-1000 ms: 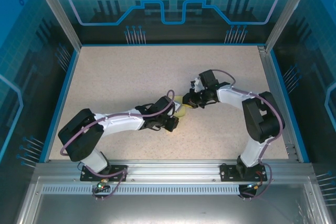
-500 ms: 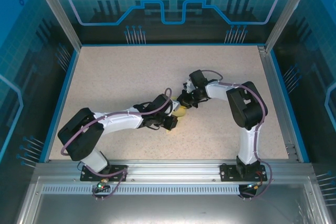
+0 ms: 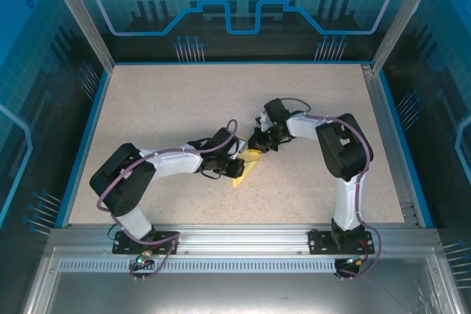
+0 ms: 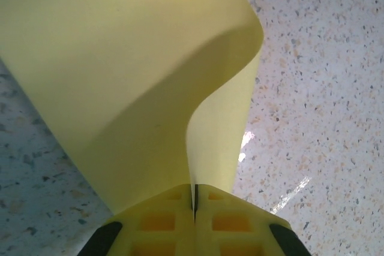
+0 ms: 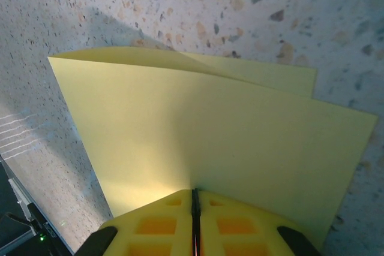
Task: Fold a paper plane with a square sheet of paper (pick it up from the middle)
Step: Third fold the triangle at the center of the table.
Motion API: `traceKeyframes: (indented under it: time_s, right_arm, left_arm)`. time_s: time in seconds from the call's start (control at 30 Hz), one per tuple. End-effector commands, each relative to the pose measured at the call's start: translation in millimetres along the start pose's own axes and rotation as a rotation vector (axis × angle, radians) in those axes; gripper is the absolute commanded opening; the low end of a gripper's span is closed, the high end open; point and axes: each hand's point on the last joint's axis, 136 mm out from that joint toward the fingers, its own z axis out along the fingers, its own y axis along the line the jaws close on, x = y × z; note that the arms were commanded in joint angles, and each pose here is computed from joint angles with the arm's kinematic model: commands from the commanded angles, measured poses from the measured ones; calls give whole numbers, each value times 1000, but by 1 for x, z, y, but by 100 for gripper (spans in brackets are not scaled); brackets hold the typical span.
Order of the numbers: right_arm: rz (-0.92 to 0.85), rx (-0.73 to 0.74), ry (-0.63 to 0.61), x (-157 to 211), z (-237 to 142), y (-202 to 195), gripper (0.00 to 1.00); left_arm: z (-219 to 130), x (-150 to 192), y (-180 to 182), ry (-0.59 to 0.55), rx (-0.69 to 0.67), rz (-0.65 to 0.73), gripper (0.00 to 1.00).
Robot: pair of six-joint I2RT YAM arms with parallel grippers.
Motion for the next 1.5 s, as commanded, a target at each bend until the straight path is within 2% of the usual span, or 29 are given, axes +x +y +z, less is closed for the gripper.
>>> traceKeyframes:
  time_s: [0.0,0.4,1.47]
  right_arm:
    - [37,110,59,18,12,-28,10]
    - [42,118,65,20,13,-31,10]
    - [52,135,72,21,14,-35,10]
  left_arm:
    - [0,-3,6,20,-27,-11,0]
    - [5,-7,21,29,-115,-7,1]
    - [9,-8,27,54,-137,-57,1]
